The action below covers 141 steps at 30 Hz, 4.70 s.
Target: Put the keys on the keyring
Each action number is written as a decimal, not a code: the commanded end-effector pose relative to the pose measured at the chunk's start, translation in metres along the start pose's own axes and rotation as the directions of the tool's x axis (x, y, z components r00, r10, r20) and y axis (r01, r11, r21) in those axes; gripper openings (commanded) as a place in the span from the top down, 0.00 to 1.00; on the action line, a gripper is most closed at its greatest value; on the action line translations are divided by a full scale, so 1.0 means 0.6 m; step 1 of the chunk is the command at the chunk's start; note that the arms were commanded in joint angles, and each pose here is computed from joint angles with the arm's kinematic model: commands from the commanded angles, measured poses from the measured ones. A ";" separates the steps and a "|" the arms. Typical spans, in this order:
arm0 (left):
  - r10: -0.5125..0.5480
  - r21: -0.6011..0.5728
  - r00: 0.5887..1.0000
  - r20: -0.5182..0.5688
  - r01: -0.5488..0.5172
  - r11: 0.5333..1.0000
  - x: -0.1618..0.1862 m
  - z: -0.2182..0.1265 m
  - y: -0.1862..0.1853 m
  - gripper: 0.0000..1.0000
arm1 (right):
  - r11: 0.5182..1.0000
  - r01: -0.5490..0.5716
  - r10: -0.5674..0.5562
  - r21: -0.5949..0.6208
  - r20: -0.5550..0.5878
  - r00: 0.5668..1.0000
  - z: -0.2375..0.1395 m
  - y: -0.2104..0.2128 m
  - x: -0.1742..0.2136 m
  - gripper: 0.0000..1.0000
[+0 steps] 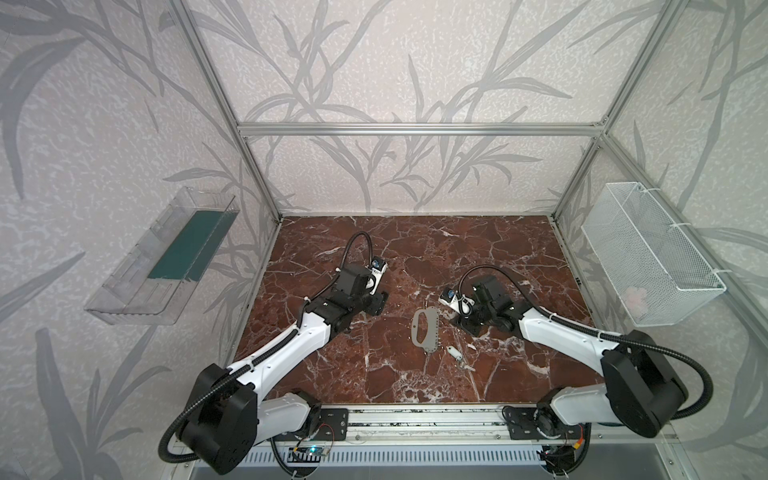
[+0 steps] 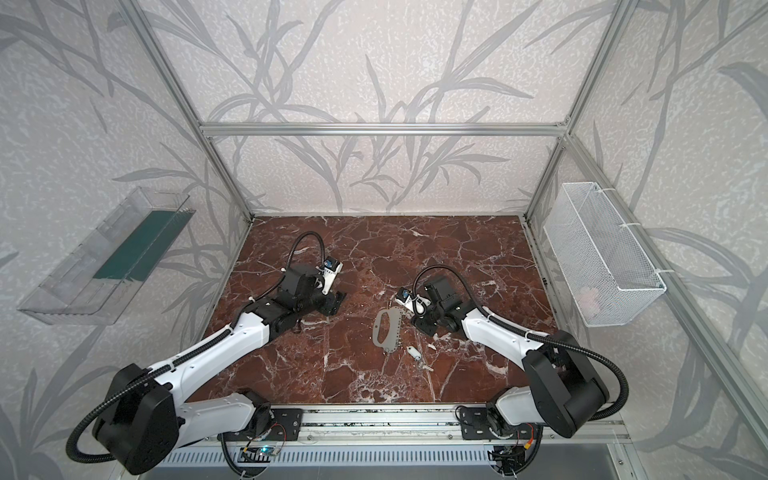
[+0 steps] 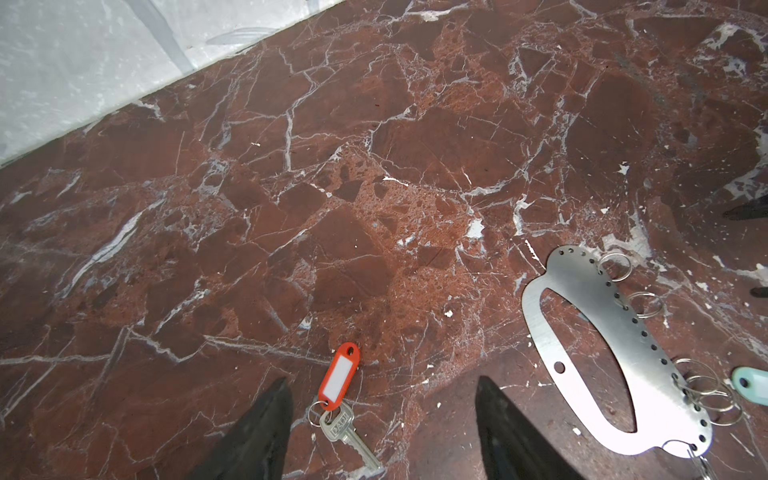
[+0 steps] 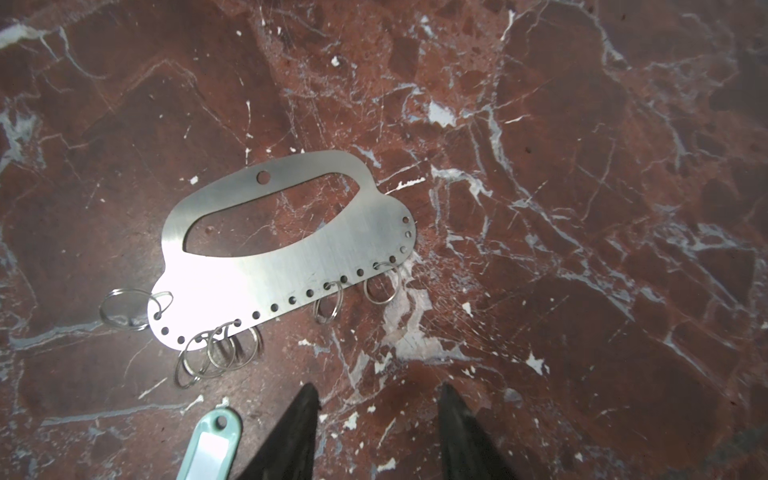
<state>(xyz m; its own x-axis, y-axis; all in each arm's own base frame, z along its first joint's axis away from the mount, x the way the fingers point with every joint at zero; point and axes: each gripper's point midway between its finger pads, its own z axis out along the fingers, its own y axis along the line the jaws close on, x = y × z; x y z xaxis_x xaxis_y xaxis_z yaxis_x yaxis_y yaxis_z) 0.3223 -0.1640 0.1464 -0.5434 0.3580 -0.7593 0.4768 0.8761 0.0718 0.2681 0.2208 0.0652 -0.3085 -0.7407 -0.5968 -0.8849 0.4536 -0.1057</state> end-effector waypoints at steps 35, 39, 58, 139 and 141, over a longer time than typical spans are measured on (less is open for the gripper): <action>-0.040 0.019 0.999 0.030 0.039 0.999 -0.006 -0.012 -0.006 0.54 | 0.995 0.034 -0.046 -0.092 -0.133 0.990 0.050 0.022 0.005 0.68; -0.040 0.020 0.999 0.027 0.040 0.999 -0.004 -0.011 -0.007 0.55 | 0.995 0.011 -0.026 -0.100 -0.155 0.988 0.057 0.020 0.006 0.68; -0.031 0.007 0.999 0.018 0.031 0.999 -0.002 -0.008 -0.003 0.55 | 0.958 -0.226 0.160 -0.177 -0.326 0.932 0.044 0.038 -0.004 0.71; 0.064 0.142 0.964 0.258 -0.104 0.984 -0.055 -0.073 -0.047 0.64 | 0.976 -0.139 0.166 -0.169 0.160 0.973 -0.029 0.020 -0.130 1.00; 0.078 0.179 0.946 0.315 -0.139 0.974 -0.064 -0.088 -0.061 0.64 | 0.985 -0.076 0.111 -0.152 0.237 0.965 -0.048 0.020 -0.148 1.00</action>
<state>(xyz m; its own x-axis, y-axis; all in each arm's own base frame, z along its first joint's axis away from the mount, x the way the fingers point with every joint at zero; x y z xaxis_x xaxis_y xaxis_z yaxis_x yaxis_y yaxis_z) 0.2988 -0.1767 0.1866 -0.3751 0.3151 -0.8718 0.5784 0.8145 0.0455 0.2745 0.2672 0.1089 -0.4715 -0.5714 -0.6717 -0.8417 0.5188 0.1495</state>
